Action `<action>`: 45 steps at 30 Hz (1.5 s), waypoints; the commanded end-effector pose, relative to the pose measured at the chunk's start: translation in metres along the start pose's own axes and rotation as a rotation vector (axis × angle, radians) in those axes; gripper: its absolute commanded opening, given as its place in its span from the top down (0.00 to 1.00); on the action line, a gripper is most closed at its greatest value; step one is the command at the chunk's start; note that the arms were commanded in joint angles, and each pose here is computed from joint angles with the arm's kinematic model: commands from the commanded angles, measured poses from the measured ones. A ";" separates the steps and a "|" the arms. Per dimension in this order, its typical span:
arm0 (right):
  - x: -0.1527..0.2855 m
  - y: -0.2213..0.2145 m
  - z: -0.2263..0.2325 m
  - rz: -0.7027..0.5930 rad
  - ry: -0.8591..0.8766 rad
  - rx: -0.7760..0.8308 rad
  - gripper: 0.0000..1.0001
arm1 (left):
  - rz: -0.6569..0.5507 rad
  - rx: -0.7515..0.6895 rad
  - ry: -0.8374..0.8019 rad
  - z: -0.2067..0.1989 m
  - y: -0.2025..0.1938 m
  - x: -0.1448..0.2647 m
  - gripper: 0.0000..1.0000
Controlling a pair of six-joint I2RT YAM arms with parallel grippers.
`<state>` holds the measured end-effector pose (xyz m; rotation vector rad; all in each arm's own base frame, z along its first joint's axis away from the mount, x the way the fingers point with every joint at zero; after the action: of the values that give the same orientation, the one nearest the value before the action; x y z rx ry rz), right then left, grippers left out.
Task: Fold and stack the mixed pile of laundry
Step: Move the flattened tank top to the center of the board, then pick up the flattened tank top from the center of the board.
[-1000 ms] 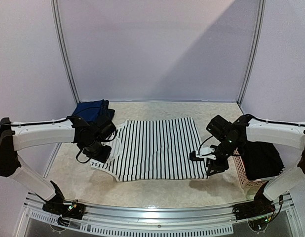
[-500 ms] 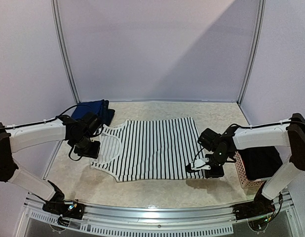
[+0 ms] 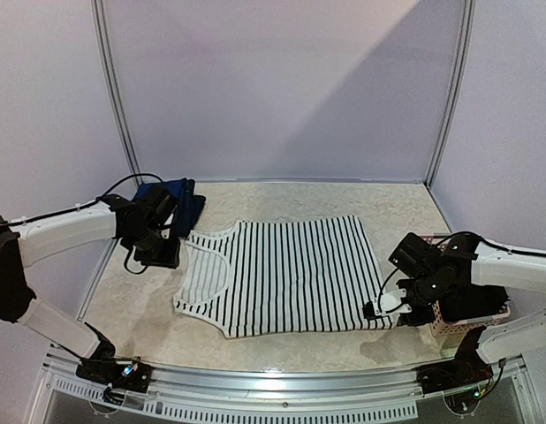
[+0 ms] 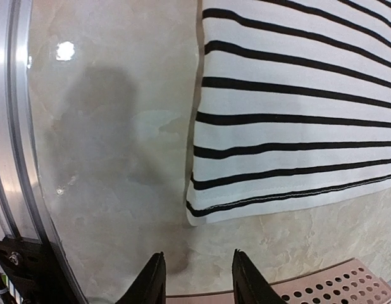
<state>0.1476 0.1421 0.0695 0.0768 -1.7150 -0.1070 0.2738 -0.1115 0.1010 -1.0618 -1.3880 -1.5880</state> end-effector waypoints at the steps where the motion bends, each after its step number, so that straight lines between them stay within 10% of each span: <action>1: 0.011 0.015 0.004 -0.080 0.028 -0.002 0.63 | -0.141 -0.022 -0.152 -0.030 0.072 -0.001 0.54; 14: 0.029 0.062 -0.038 -0.239 -0.079 -0.135 0.62 | 0.011 -0.042 -0.107 -0.056 0.150 -0.095 0.85; 37: -0.045 0.019 -0.002 0.022 0.151 -0.080 0.52 | -0.028 -0.056 -0.071 -0.067 0.193 -0.133 0.88; 45: -0.039 0.000 0.002 0.070 0.099 -0.093 0.90 | -0.106 -0.152 -0.080 -0.070 0.183 -0.048 0.76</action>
<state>0.1559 0.1620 0.0253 -0.0145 -1.5646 -0.1345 0.4835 -0.1999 0.0563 -1.1521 -1.4086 -1.6659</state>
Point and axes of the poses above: each gripper's point midway between its finger pads, its own x axis back along the fingers, its own z axis along the line the jaws close on, y = z × x, the point moved 1 cm from there along x, back along the fingers, and after that the axes turned 4 degrees about -x, right-handed, at the moved point
